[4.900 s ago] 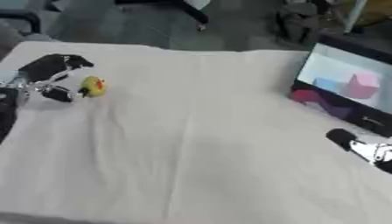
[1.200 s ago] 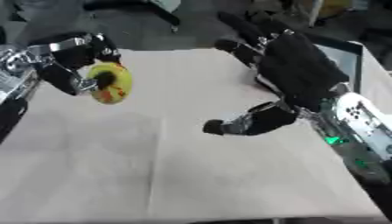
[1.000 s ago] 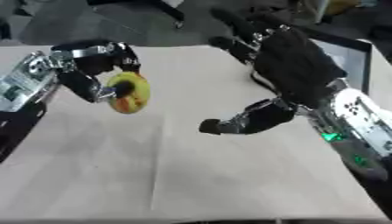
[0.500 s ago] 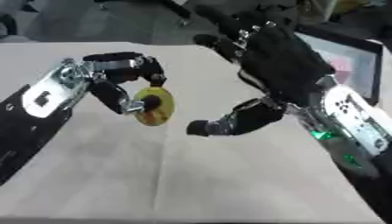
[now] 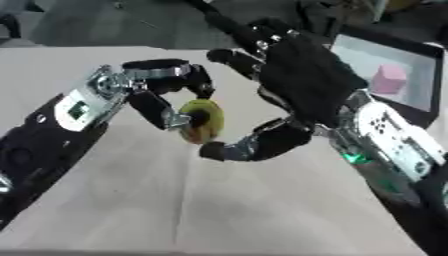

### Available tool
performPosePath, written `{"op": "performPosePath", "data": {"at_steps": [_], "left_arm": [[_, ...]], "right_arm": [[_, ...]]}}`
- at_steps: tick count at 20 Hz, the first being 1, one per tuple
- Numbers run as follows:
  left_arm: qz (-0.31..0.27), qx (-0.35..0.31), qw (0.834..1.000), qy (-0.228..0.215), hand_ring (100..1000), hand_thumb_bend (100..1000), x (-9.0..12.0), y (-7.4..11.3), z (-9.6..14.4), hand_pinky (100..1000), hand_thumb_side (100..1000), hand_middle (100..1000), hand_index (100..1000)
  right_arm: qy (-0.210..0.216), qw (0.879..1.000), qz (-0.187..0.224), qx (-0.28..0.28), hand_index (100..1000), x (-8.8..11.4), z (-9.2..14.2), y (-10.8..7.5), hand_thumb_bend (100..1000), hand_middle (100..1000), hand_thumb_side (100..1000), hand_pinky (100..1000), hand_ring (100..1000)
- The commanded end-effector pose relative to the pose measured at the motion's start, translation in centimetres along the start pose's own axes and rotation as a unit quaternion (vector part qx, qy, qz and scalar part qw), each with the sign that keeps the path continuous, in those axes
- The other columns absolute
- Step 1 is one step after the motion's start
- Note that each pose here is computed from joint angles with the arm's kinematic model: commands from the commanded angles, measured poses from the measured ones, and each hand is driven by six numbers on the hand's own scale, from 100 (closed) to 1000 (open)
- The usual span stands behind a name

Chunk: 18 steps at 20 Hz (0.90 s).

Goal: Pick up the objects with one hand, pass them to the other hand, and then place them into the box on the other side of the table.

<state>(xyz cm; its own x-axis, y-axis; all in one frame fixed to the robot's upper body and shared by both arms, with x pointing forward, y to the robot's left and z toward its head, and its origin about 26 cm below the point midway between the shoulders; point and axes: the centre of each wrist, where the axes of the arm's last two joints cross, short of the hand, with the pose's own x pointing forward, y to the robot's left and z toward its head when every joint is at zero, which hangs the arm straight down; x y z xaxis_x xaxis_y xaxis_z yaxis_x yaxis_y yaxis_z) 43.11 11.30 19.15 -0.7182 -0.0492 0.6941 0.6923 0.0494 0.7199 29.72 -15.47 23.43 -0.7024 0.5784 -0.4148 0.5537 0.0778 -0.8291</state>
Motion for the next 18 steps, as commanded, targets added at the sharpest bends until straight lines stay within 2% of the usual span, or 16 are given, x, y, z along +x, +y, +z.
{"op": "performPosePath", "data": {"at_steps": [1,11,18], "left_arm": [[-0.038,-0.046,0.997,-0.040,357,100,1.3,1.1,-0.7,531,247,319,422],[0.007,-0.038,0.998,-0.052,357,100,3.0,1.9,-1.7,531,280,319,422],[0.029,-0.034,0.998,-0.053,358,100,3.7,2.3,-1.7,533,304,320,422]], "right_arm": [[-0.004,1.000,0.011,-0.009,831,0.0,-0.2,-0.8,615,1000,1000,820,767],[-0.002,1.000,0.020,0.009,835,0.3,0.0,-0.3,525,1000,1000,874,770],[-0.012,0.999,0.036,0.024,845,0.5,0.2,-0.1,501,1000,976,924,773]]}}
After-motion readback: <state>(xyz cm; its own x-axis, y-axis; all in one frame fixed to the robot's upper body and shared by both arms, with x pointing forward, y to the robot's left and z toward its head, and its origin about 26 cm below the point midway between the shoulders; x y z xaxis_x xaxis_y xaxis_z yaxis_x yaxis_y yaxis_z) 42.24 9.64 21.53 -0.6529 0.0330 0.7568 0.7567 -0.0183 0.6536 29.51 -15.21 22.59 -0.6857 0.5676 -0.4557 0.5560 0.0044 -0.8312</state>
